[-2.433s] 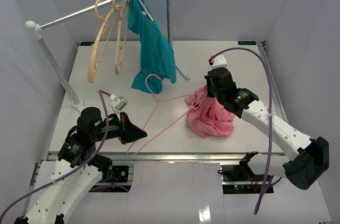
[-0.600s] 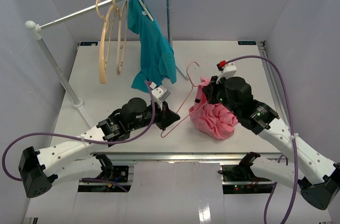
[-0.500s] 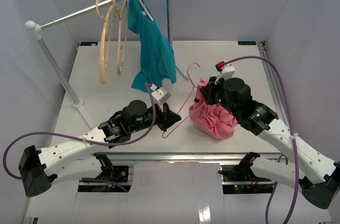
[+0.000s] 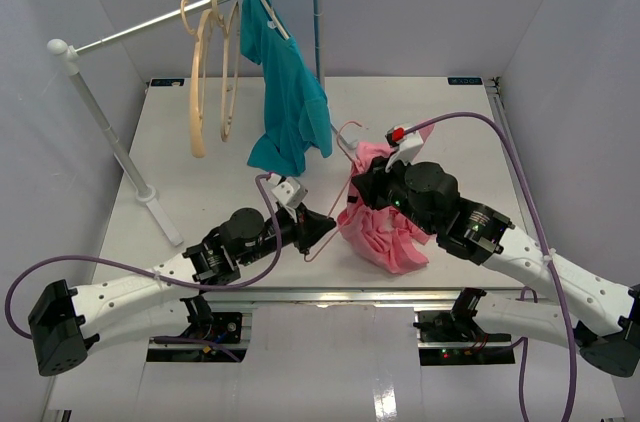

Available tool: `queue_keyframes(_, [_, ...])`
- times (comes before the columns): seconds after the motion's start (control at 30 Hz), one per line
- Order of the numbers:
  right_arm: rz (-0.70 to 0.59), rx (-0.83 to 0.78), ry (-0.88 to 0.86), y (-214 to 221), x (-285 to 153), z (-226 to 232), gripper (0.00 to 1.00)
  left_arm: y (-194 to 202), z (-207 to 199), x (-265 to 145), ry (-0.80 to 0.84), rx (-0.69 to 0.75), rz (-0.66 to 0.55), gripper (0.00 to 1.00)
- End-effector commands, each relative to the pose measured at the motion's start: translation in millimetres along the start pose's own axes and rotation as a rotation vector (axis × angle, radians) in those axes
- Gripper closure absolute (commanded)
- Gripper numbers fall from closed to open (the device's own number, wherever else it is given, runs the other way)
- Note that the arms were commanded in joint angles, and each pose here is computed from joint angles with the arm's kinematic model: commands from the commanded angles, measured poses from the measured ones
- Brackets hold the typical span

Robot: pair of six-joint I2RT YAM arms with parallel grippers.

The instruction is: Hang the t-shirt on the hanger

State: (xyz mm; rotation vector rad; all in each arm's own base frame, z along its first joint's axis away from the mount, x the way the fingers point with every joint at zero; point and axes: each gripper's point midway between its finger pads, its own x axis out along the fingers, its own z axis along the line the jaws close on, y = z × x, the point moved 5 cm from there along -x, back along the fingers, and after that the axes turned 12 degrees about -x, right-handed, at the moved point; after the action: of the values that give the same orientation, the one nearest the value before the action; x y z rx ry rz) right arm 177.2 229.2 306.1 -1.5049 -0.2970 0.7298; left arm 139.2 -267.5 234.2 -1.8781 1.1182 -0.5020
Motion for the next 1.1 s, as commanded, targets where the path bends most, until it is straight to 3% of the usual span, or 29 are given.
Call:
queue_keyframes(0.0, [-0.081,-0.092,0.025,-24.2,-12.4,-8.0,0.52,-28.1,-21.1,-14.1,0.115,0.001,-0.144,1.00])
queue_keyframes(0.13, [-0.096,-0.246,0.025,-34.8,-27.7,-17.0,0.25,-16.7,-20.6,-25.1,0.157,-0.007,-0.128,1.00])
queue_keyframes(0.23, [-0.164,-0.313,-0.056,-51.6,-45.1,-12.5,0.17,-9.1,-20.3,-27.9,0.173,-0.006,-0.096,1.00])
queue_keyframes(0.5, [-0.359,-0.592,-0.422,-78.6,-92.1,18.8,0.19,1.9,-21.8,-40.6,0.208,-0.002,-0.037,1.00])
queue_keyframes(0.57, [-0.283,-0.700,-0.598,-67.1,-97.7,32.8,0.18,5.0,-24.8,-47.2,0.239,0.009,-0.015,1.00])
queue_keyframes(0.73, [-0.150,-0.797,-0.752,-43.3,-90.0,42.3,0.22,10.1,-29.8,-59.3,0.286,0.020,0.028,1.00])
queue_keyframes(1.07, [-0.011,-0.832,-0.738,-30.8,-71.1,30.6,0.32,14.5,-33.2,-71.9,0.337,0.032,0.041,1.00])
